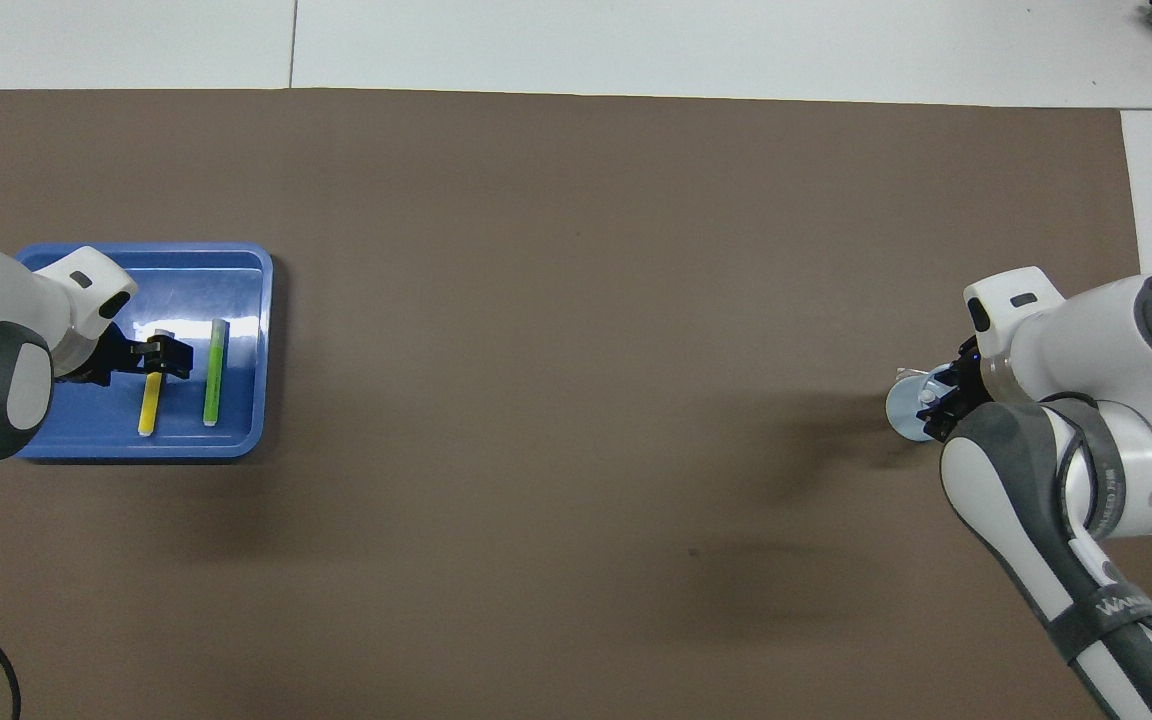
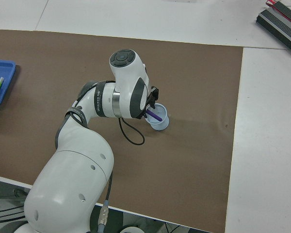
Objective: Right arm passes pens to left for tray arrangement
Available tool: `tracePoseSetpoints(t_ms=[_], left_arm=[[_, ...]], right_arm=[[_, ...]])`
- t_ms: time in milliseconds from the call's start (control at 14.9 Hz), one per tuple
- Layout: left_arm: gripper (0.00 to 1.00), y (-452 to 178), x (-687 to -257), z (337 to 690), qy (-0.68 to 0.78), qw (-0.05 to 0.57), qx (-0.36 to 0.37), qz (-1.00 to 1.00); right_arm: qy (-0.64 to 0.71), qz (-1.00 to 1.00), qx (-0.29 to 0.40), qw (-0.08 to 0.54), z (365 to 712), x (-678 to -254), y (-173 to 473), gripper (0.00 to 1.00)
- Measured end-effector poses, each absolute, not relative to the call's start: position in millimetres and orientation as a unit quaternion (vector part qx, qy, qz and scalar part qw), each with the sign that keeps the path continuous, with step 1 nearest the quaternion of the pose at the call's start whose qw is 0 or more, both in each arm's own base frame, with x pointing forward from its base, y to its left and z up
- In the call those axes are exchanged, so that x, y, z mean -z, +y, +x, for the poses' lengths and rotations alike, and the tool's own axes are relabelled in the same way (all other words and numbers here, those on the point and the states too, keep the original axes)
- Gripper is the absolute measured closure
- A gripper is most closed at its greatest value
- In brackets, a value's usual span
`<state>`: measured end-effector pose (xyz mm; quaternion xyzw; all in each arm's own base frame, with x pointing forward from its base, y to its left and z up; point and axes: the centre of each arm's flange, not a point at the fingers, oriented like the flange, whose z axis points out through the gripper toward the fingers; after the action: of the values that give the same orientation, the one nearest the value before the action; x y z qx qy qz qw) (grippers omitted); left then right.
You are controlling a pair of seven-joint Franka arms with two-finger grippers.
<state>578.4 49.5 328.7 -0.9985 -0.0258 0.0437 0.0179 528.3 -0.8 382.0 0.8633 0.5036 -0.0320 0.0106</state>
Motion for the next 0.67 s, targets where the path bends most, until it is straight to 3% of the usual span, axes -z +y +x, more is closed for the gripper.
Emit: tracePoseSetpoints(t_ms=[269, 672], left_arm=[[0.00, 36.3, -346.7, 584.5, -0.027, 0.007, -0.044, -0.999], [0.00, 16.5, -400.2, 584.3, -0.097, -0.078, -0.046, -0.991]], right_arm=[[0.504, 0.863, 0.032, 0.011, 528.3, -382.0, -0.8, 0.50], [0.504, 0.863, 0.032, 0.011, 528.4, -381.8, -0.6, 0.50]])
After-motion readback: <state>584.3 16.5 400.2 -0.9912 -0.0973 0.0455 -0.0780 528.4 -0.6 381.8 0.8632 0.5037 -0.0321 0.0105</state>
